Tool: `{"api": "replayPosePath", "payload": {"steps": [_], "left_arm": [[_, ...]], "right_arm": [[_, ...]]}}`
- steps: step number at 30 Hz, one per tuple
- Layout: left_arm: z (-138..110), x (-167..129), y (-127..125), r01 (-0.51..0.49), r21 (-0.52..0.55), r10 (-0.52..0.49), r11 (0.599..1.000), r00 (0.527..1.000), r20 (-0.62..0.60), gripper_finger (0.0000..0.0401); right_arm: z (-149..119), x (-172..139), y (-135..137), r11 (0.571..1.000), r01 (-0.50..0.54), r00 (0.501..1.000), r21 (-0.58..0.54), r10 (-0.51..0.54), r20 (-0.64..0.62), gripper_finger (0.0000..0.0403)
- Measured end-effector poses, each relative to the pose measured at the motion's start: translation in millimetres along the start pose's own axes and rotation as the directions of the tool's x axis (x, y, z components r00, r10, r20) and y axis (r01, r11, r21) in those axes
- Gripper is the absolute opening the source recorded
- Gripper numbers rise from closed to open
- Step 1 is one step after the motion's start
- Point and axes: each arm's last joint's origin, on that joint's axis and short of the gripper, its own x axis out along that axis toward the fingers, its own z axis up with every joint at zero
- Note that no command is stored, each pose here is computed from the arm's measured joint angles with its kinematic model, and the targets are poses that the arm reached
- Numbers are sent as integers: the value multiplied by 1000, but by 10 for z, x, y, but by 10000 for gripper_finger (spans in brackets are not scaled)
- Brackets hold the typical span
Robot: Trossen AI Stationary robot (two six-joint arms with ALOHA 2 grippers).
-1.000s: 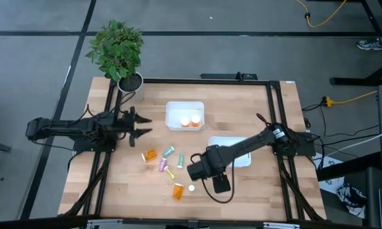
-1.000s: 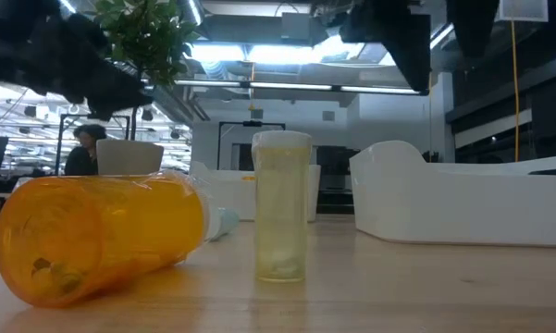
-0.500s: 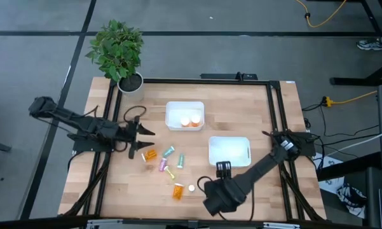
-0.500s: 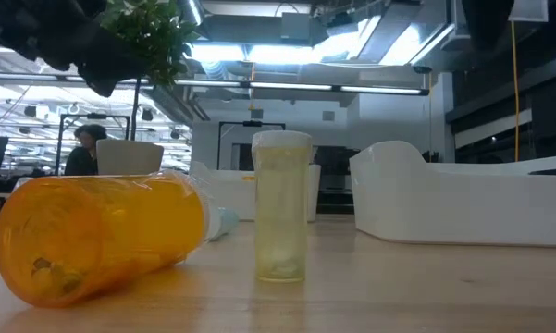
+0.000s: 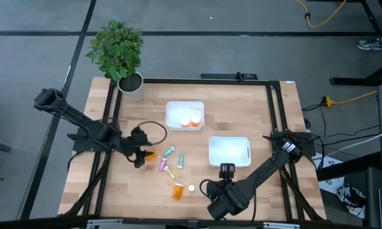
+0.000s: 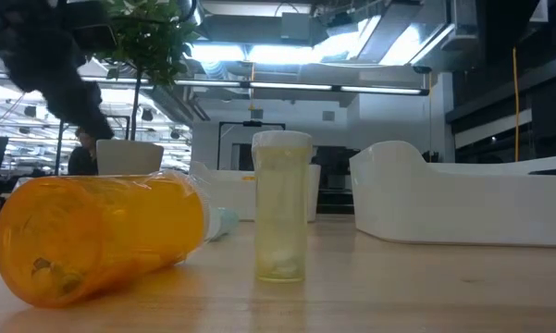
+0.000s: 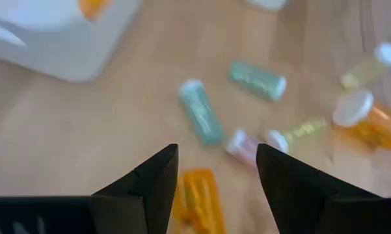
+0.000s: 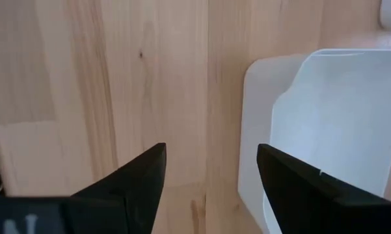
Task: Pick and place medicine bottles into bin by pill shape (circle, oval)
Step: Put the large orange pill bottle into the top white bin
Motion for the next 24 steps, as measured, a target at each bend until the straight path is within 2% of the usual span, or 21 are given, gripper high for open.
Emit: {"api": "replayPosePath", "payload": {"steps": [7,14,20,24], "left_arm": [[-111,88,-97,100,97,-83,990,982,-169,201],[-196,63,-51,45,139,-13,989,974,-228,201],[-249,56,-43,-15,83,35,996,969,-243,201],[-293,111,-80,-30,107,56,994,967,-249,201]], "right_arm": [[20,11,-24,1000,-13,1000,-16,13,-15,243],[70,28,-58,1000,-25,1000,1,25,-7,243],[72,26,-48,1000,-31,1000,1,31,-1,243],[74,27,-50,1000,-30,1000,2,30,-2,243]]}}
